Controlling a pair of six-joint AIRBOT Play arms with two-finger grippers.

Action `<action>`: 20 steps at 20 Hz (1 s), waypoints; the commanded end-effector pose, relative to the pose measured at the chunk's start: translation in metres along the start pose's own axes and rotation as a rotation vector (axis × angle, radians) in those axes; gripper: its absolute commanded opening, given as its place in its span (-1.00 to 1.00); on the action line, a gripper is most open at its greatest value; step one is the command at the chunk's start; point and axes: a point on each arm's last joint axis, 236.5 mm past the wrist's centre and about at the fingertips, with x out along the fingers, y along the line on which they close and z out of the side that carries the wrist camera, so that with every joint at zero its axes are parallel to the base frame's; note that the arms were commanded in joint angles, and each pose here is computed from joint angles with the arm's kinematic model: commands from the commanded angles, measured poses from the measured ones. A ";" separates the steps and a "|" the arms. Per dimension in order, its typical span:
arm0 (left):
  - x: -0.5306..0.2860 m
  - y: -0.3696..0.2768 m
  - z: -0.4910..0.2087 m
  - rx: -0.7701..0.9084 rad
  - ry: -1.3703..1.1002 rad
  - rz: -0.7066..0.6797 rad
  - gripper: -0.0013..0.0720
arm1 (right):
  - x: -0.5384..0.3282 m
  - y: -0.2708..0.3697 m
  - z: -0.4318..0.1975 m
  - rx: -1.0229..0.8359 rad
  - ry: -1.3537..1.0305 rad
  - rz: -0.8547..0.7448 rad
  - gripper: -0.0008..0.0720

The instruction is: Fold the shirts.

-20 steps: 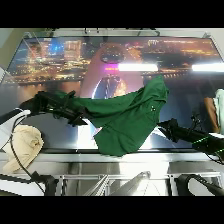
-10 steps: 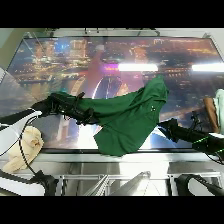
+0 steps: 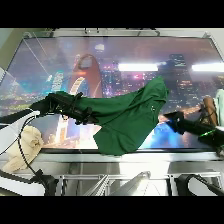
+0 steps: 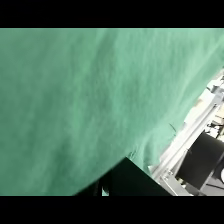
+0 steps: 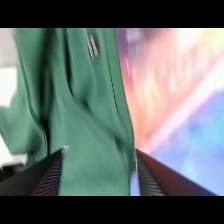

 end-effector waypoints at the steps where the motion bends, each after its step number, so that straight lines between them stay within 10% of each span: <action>1: -0.004 -0.003 -0.005 -0.008 0.023 -0.024 -0.88 | -0.015 0.004 0.066 -0.026 -0.049 -0.059 0.48; 2: -0.004 -0.003 -0.005 -0.007 0.024 -0.024 -0.82 | -0.013 0.006 0.078 -0.025 -0.035 -0.064 0.48; 4: -0.003 -0.005 -0.009 -0.006 0.038 -0.031 0.38 | 0.002 0.006 0.093 -0.013 -0.007 -0.054 0.48; 5: -0.003 -0.007 -0.012 -0.006 0.052 -0.037 0.62 | 0.011 0.003 0.099 0.003 0.002 -0.050 0.48; 13: -0.004 -0.020 -0.014 -0.031 0.060 -0.094 0.60 | 0.057 -0.025 0.113 0.121 0.060 -0.029 0.46; 18: -0.004 -0.022 0.002 -0.054 -0.006 -0.100 -0.89 | 0.080 -0.011 0.106 0.079 0.085 -0.036 0.36; 20: -0.004 -0.021 0.003 -0.054 -0.008 -0.098 -0.89 | 0.090 -0.005 0.102 0.067 0.097 -0.040 0.34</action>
